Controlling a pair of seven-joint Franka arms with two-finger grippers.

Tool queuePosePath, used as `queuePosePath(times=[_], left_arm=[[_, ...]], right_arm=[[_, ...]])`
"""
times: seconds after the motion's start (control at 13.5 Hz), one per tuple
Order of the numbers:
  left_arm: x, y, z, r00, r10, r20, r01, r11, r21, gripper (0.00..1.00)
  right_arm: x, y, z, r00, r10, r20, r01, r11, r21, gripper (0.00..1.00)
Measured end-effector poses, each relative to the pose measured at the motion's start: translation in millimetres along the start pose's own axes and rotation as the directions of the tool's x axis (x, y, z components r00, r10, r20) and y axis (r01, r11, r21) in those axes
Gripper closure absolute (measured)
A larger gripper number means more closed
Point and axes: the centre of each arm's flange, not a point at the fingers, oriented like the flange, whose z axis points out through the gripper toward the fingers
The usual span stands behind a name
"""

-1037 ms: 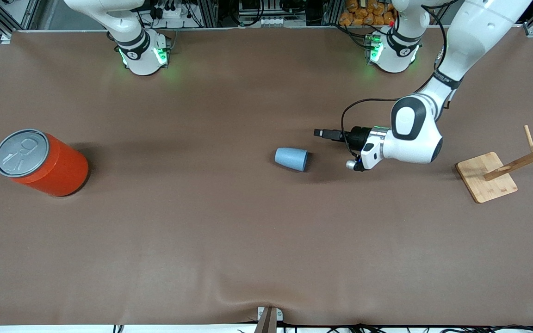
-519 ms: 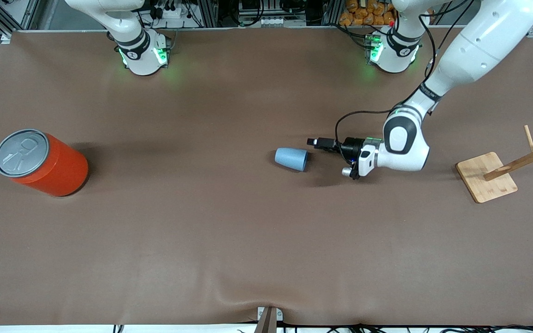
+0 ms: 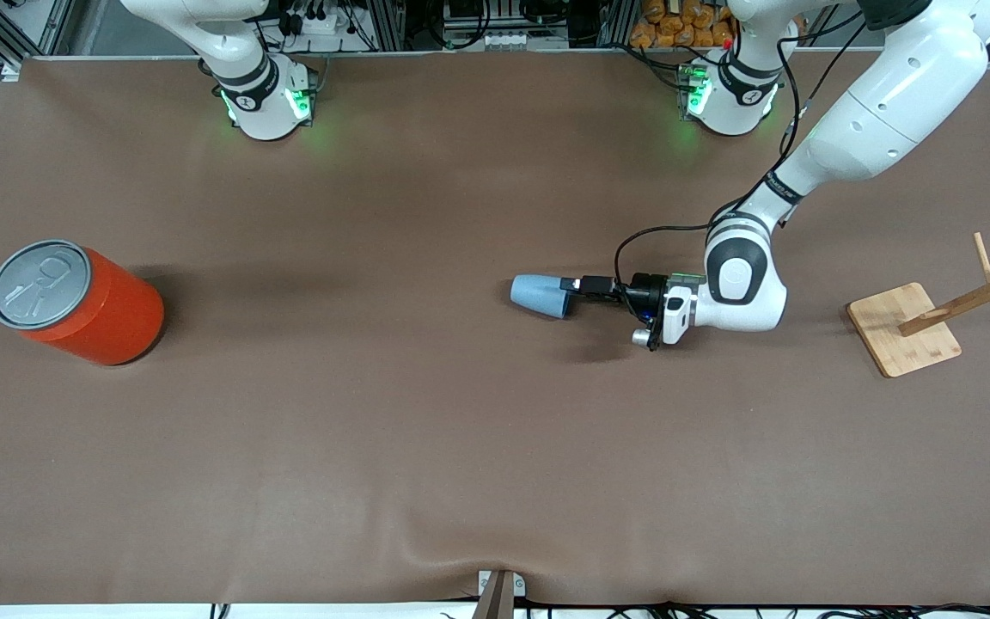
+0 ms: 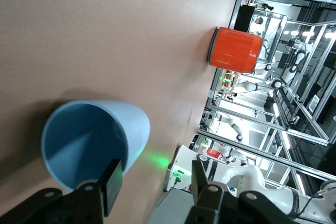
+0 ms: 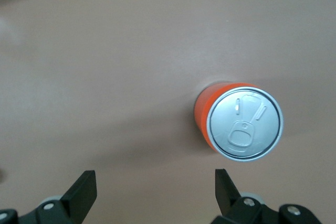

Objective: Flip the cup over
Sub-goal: 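Close the left gripper on the blue cup's base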

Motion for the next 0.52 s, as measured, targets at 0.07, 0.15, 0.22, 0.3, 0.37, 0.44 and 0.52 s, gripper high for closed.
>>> queuePosePath(times=[0.07,0.15,0.22,0.3,0.37,0.44,0.52], left_arm=[[1.2,-4.8,-0.1,1.0,0.004,-0.005,-0.004,1.0,0.012,0.39],[2.7,-8.9,-0.7,1.0,0.008,-0.008,-0.007,1.0,0.022,0.39],[4.1,-10.9,-0.7,1.0,0.009,-0.01,-0.009,1.0,0.027,0.39],[5.9,-11.1,-0.7,1.0,0.011,-0.012,-0.011,1.0,0.028,0.39],[7.1,-10.7,0.5,1.0,0.013,-0.011,-0.012,1.0,0.028,0.39],[7.2,-9.6,4.2,1.0,0.013,-0.009,-0.012,1.0,0.026,0.41],[6.6,-7.7,9.9,1.0,0.01,-0.007,-0.01,1.0,0.022,0.43]], right_arm=[[-1.3,-12.3,-0.3,1.0,-0.023,0.005,0.023,1.0,-0.001,0.0],[-2.1,-21.1,-0.8,0.999,-0.038,0.005,0.039,0.999,-0.003,0.0],[-2.3,-23.8,-0.9,0.999,-0.044,0.005,0.044,0.999,-0.003,0.0],[-2.2,-22.7,-0.9,0.999,-0.042,0.005,0.042,0.999,-0.004,0.0],[-2.1,-20.6,-1.0,0.999,-0.038,0.005,0.038,0.999,-0.004,0.0],[-2.0,-18.7,-1.2,0.999,-0.035,0.005,0.035,0.999,-0.004,0.0],[-1.9,-17.5,-1.3,0.999,-0.033,0.005,0.033,0.999,-0.004,0.0]])
